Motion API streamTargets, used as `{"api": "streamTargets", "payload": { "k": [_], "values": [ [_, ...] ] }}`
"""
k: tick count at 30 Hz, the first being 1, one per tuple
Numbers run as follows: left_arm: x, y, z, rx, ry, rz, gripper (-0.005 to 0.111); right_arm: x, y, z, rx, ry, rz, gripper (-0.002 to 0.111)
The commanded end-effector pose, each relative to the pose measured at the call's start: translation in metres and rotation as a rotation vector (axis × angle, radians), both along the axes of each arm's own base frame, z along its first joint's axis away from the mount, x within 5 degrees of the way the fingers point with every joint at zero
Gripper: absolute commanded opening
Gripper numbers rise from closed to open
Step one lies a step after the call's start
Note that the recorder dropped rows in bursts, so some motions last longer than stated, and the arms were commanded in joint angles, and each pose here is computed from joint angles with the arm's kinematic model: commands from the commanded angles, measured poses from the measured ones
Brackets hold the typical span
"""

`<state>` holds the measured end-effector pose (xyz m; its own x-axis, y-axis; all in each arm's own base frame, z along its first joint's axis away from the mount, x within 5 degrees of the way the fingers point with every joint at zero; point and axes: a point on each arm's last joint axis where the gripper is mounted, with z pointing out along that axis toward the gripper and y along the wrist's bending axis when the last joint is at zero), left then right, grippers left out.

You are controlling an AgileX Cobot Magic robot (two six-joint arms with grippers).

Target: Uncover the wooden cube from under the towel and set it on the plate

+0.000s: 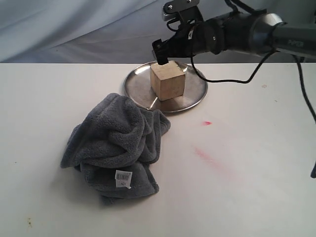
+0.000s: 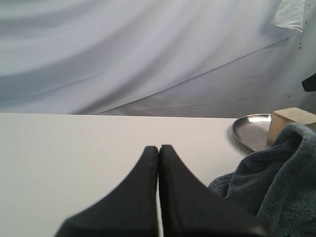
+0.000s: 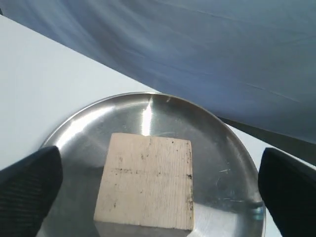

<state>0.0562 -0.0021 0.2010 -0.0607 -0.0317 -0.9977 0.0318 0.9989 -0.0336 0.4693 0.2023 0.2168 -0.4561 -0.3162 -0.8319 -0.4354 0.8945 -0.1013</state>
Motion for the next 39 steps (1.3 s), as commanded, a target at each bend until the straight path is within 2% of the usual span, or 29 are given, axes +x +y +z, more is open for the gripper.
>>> {"api": "streamTargets", "payload": {
  "k": [1,4,7,12,20,30,39],
  "values": [
    [0.0,0.0,-0.001,-0.002,-0.001,0.0,0.001,-0.022,-0.009,0.02,0.037,-0.049,-0.004,0.097],
    [0.0,0.0,-0.001,-0.002,-0.001,0.0,0.001,-0.038,-0.017,0.027,0.05,-0.083,0.003,0.089],
    [0.0,0.0,-0.001,-0.002,-0.001,0.0,0.001,-0.052,-0.024,0.038,0.058,-0.103,0.005,0.072],
    [0.0,0.0,-0.001,-0.002,-0.001,0.0,0.001,-0.075,-0.041,0.066,0.051,-0.125,-0.009,0.037],
    [0.0,0.0,-0.001,-0.002,-0.001,0.0,0.001,-0.111,-0.075,0.106,0.074,-0.191,-0.057,0.0],
    [0.0,0.0,-0.001,0.0,-0.001,-0.001,0.001,-0.158,-0.134,0.14,0.131,-0.278,-0.197,0.0],
    [0.0,0.0,-0.001,-0.002,-0.001,0.0,0.001,-0.221,-0.19,0.169,0.21,-0.467,-0.364,0.0]
  ]
}}
